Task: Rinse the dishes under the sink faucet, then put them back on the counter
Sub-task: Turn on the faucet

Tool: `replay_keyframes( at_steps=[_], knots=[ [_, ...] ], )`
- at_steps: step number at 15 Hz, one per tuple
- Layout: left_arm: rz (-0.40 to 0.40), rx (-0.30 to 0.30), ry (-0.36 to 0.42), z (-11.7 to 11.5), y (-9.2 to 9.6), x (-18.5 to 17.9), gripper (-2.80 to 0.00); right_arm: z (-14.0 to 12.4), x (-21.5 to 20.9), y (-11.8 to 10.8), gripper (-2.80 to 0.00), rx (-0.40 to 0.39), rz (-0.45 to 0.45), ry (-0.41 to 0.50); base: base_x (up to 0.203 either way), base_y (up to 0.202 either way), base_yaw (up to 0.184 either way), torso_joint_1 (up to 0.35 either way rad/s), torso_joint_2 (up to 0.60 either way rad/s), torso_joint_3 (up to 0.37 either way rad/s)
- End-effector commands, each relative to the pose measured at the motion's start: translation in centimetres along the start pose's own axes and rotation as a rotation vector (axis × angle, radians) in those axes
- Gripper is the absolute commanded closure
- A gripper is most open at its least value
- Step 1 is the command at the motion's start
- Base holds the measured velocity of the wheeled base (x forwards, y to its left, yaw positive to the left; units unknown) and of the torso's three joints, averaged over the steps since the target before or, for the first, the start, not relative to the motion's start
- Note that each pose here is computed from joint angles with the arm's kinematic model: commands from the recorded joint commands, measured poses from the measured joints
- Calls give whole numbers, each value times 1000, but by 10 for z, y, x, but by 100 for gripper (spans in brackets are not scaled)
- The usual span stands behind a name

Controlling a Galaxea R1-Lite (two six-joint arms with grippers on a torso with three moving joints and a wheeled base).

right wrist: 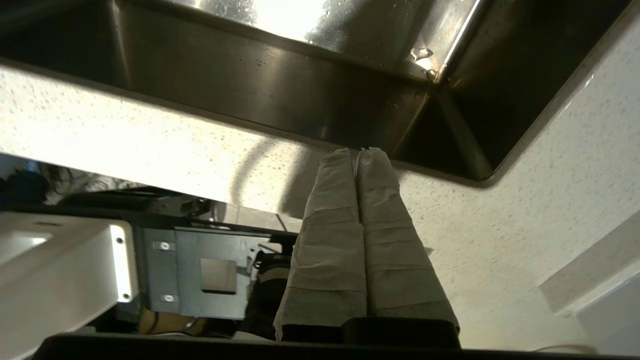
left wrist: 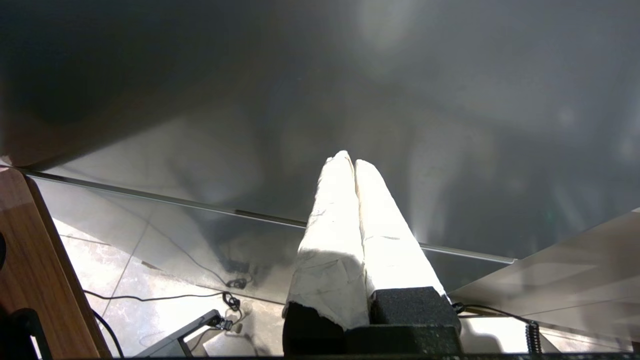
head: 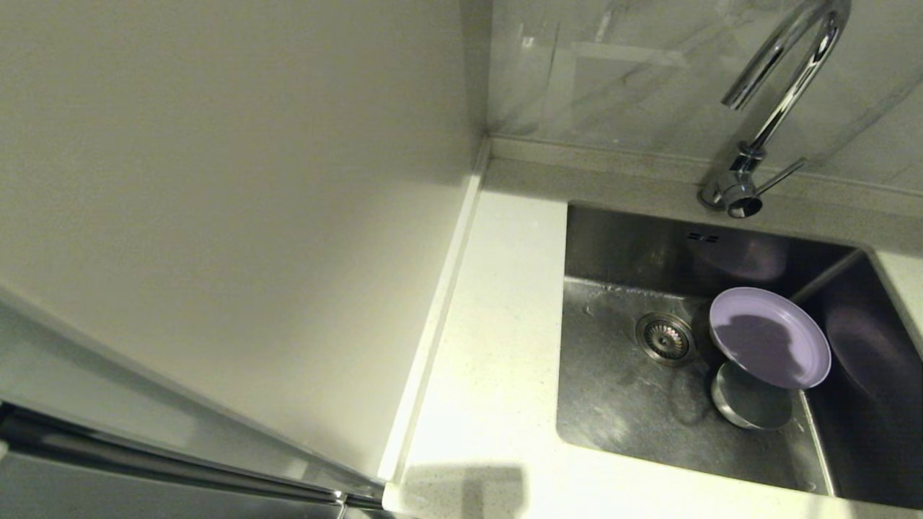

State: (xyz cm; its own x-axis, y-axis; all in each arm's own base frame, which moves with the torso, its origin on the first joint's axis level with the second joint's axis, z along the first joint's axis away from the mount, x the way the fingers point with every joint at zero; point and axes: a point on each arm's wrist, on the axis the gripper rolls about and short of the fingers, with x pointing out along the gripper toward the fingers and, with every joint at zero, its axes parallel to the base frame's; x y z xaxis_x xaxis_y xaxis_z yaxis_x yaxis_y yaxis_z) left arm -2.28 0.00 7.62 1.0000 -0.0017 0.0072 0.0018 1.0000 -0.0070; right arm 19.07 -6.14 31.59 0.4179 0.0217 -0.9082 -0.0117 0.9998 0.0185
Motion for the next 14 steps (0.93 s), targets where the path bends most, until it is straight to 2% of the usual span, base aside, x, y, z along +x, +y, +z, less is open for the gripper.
replay_keyframes(
  at_steps=[1, 3, 8, 10, 11, 13, 14],
  knots=[
    [0, -1, 3, -1, 0, 0, 0, 0, 3, -7, 0, -19, 11, 16, 0, 0, 0, 0, 0, 0],
    [0, -1, 3, -1, 0, 0, 0, -1, 6, -12, 0, -28, 47, 13, 0, 0, 0, 0, 0, 0],
    [0, -1, 3, -1, 0, 0, 0, -8, 30, -24, 0, 83, 325, 31, 0, 0, 0, 0, 0, 0],
    [0, -1, 3, -1, 0, 0, 0, -13, 42, -31, 0, 119, 377, 52, 0, 0, 0, 0, 0, 0],
    [0, -1, 3, -1, 0, 0, 0, -16, 46, -37, 0, 85, 360, 42, 0, 0, 0, 0, 0, 0],
    [0, -1, 3, -1, 0, 0, 0, -17, 51, -51, 0, -87, 282, 17, 0, 0, 0, 0, 0, 0],
    [0, -1, 3, -1, 0, 0, 0, -18, 55, -60, 0, -117, 268, 15, 0, 0, 0, 0, 0, 0]
  ],
)
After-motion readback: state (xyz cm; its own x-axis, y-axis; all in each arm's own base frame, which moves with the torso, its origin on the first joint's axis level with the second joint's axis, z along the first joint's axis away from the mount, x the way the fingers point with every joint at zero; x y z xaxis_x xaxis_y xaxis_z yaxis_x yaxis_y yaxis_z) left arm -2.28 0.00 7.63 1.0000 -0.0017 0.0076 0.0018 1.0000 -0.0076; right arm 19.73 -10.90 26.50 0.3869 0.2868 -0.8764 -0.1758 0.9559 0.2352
